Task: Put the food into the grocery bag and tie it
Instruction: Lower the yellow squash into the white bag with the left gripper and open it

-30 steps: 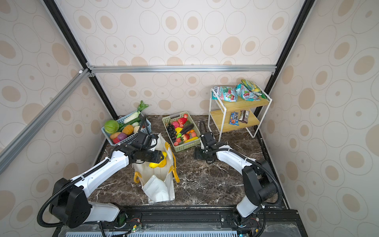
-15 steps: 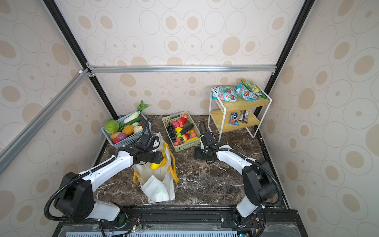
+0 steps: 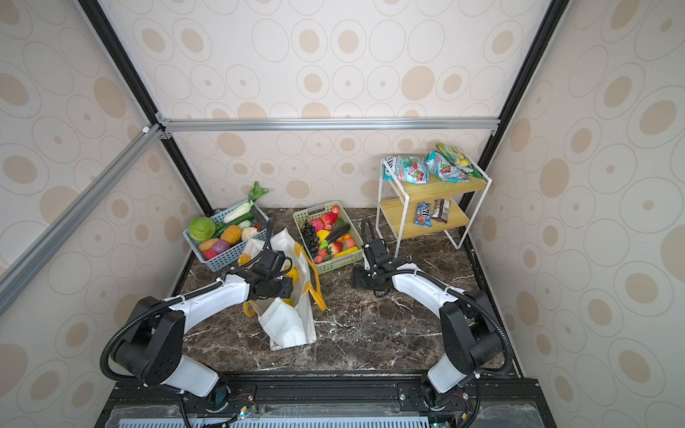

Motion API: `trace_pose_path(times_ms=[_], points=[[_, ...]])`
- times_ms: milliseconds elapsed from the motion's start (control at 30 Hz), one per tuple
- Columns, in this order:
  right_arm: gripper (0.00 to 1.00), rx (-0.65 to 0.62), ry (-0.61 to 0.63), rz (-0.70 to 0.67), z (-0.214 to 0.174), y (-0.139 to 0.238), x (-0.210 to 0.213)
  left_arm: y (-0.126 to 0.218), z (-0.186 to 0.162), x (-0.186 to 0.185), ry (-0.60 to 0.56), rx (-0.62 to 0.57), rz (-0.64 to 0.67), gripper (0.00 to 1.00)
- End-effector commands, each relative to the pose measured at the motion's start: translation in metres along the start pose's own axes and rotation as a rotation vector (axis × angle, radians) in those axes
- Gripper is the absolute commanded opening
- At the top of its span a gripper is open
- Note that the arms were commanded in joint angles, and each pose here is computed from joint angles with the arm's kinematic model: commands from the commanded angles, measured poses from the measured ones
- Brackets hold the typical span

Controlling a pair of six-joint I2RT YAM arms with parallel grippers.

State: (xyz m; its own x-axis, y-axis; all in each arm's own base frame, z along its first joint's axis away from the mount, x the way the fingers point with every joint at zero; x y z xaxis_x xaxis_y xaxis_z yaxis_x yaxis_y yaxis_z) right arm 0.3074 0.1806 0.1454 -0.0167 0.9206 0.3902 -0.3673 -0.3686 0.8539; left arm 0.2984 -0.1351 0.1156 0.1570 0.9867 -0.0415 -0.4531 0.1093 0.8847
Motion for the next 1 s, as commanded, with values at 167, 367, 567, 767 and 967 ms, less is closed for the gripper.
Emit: trace_pose_path(times_ms=[167, 367, 567, 767, 967], points=[[0.68, -0.021, -0.007, -0.005, -0.002, 0.009, -0.003, -0.006, -0.005, 0.006, 0.044, -0.007, 0.045, 0.67], [0.69, -0.027, -0.008, 0.0, 0.0, 0.011, -0.001, -0.004, -0.005, 0.005, 0.062, -0.022, 0.029, 0.77], [0.69, -0.04, -0.004, 0.013, 0.005, 0.016, 0.004, 0.009, 0.007, -0.003, 0.089, -0.068, -0.033, 0.83], [0.69, -0.073, 0.024, 0.015, 0.017, 0.027, 0.012, 0.032, 0.028, -0.009, 0.104, -0.129, -0.081, 0.85], [0.69, -0.102, 0.064, -0.017, 0.031, 0.035, 0.023, 0.059, 0.05, -0.012, 0.106, -0.195, -0.106, 0.85]])
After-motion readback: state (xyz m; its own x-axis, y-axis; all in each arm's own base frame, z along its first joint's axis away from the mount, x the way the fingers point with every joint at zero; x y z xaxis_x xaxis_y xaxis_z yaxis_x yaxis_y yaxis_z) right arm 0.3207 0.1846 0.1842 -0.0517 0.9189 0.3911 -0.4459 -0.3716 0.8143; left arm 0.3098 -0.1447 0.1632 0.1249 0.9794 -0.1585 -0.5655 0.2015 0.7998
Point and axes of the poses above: each gripper's point midway between its finger pads, its own y axis back along the fingers, its own x axis along the line the jaws close on, z = x × y, the point moved 6 cm from there along y, back along the fingers, and after that the axes turned 4 degrees about -y, right-handed, at the moved point
